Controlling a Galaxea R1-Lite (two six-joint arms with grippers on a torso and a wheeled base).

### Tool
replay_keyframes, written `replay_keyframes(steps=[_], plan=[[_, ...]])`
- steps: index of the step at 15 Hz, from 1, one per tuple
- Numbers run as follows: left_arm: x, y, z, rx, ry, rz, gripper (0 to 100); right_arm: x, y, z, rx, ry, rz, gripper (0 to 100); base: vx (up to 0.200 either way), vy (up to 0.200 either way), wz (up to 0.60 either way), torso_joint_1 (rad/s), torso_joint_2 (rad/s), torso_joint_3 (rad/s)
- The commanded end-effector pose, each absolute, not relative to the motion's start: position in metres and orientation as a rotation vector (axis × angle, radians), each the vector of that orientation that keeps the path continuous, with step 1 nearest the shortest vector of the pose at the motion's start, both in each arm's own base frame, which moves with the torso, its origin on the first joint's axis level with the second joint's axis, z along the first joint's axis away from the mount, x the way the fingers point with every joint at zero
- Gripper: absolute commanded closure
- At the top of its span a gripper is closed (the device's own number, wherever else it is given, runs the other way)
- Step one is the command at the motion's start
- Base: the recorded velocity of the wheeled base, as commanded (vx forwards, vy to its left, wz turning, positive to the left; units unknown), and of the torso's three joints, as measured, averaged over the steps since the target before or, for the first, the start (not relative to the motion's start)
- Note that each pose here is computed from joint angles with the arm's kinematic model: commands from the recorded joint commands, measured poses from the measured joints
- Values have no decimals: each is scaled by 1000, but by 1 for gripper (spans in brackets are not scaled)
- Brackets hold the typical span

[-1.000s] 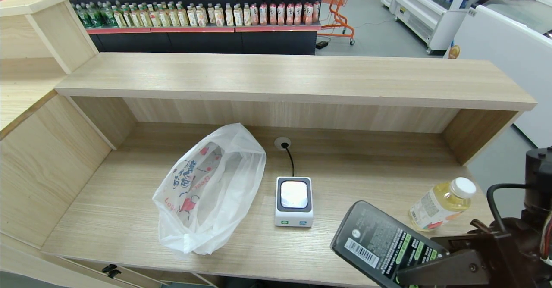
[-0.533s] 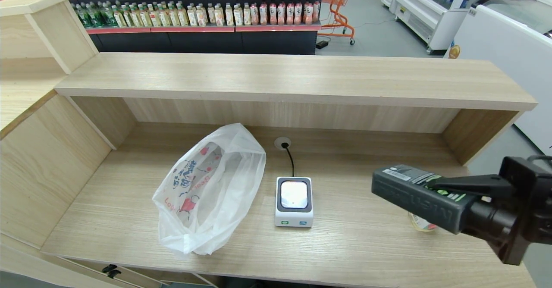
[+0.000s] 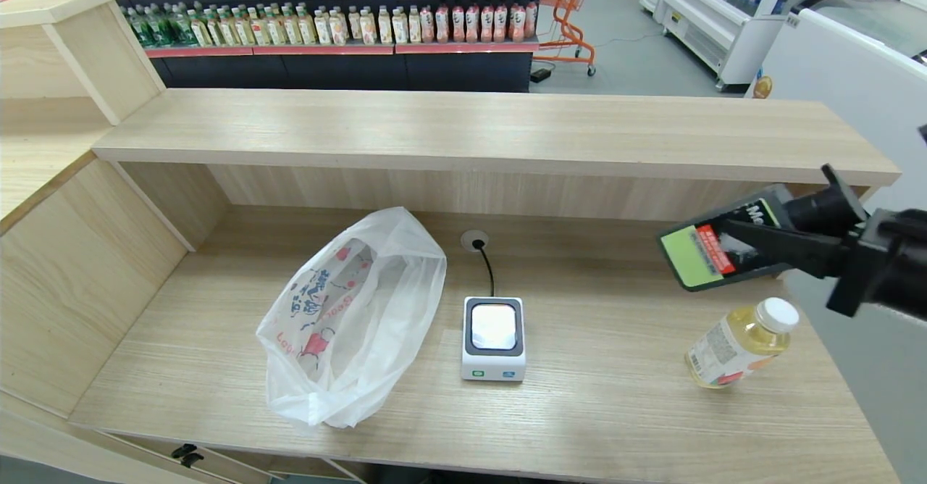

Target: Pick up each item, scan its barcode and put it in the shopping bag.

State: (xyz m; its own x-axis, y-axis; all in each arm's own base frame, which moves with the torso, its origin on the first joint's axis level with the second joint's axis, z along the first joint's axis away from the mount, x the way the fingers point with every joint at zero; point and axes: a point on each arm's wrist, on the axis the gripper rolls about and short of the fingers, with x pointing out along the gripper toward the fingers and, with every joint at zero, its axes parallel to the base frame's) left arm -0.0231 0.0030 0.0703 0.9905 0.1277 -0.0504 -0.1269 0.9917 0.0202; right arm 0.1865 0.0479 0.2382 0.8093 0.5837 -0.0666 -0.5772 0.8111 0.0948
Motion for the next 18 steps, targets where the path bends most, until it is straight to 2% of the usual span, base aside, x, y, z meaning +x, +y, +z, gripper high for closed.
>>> replay_keyframes(steps=[1, 3, 6, 18], plan=[[-23, 3, 70, 17, 51, 130, 0, 236, 102, 213, 388, 387, 532, 100, 0, 0, 0, 0, 0, 0], [-23, 3, 70, 17, 51, 128, 0, 254, 120, 186, 514, 542, 501, 100, 0, 0, 0, 0, 0, 0], [-23, 3, 70, 17, 51, 128, 0, 267, 136, 154, 498, 656, 493, 100, 0, 0, 0, 0, 0, 0], [-23, 3, 70, 17, 51, 128, 0, 306, 213, 121, 327, 676, 653, 100, 0, 0, 0, 0, 0, 0]])
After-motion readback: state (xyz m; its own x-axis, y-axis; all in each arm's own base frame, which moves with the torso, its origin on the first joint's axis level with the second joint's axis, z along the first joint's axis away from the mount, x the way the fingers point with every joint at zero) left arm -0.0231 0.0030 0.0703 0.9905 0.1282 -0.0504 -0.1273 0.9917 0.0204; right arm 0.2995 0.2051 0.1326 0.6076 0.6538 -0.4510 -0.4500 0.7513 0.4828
